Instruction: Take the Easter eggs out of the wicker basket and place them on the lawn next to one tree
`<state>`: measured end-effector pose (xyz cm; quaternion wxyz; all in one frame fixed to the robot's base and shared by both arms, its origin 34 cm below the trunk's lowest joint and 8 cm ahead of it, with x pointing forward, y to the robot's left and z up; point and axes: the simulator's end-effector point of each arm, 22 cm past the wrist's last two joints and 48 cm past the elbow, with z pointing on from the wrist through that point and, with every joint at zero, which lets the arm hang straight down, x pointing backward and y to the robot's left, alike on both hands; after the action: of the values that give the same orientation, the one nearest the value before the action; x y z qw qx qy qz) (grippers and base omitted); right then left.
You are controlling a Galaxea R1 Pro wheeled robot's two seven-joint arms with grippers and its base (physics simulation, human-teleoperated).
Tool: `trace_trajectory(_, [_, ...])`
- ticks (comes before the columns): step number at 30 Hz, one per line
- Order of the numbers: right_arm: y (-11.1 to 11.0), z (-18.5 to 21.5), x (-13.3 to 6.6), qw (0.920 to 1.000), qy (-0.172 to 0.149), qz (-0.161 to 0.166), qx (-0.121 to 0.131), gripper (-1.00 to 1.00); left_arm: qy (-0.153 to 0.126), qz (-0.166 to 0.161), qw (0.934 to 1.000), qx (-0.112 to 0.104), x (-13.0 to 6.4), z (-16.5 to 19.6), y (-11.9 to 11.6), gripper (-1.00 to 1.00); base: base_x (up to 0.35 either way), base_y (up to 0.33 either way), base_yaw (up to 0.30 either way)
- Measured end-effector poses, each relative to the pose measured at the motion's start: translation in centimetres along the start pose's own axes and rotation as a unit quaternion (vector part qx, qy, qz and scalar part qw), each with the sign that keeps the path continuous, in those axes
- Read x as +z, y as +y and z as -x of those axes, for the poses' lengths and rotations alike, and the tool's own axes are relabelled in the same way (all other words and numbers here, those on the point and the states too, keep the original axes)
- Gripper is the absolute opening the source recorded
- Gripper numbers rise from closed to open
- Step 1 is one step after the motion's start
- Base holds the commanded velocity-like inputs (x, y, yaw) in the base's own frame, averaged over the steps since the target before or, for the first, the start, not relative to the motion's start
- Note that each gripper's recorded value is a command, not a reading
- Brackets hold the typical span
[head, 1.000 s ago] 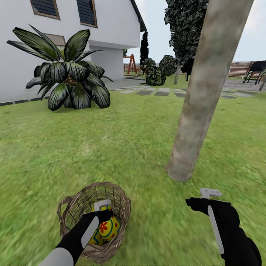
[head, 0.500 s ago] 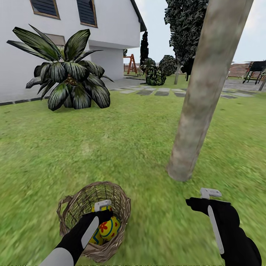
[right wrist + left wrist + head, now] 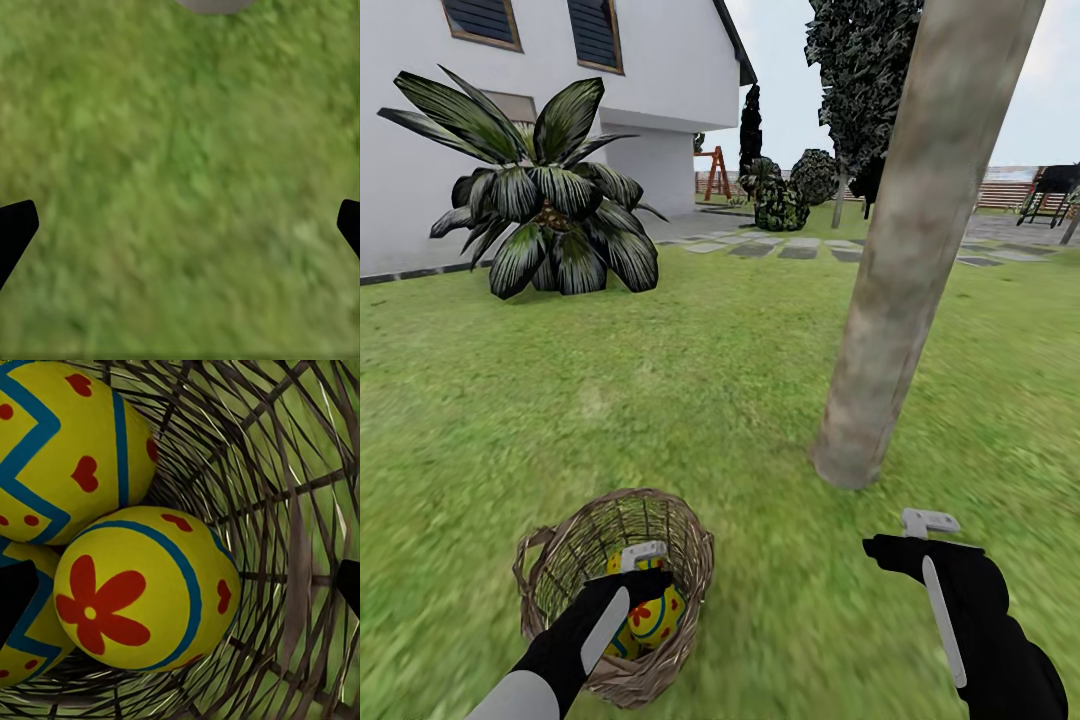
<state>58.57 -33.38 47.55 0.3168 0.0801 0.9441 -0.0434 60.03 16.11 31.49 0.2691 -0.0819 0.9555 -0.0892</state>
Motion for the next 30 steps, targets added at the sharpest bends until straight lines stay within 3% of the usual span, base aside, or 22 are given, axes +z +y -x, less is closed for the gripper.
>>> trace_trajectory(30, [0.0, -2.1, 2.0, 0.9999, 0.014, -0.001, -0.002, 1.00, 0.014, 0.004, 0.9999, -0.002, 1.9, -2.4, 0.9, 1.00, 0.000, 0.000, 0.000])
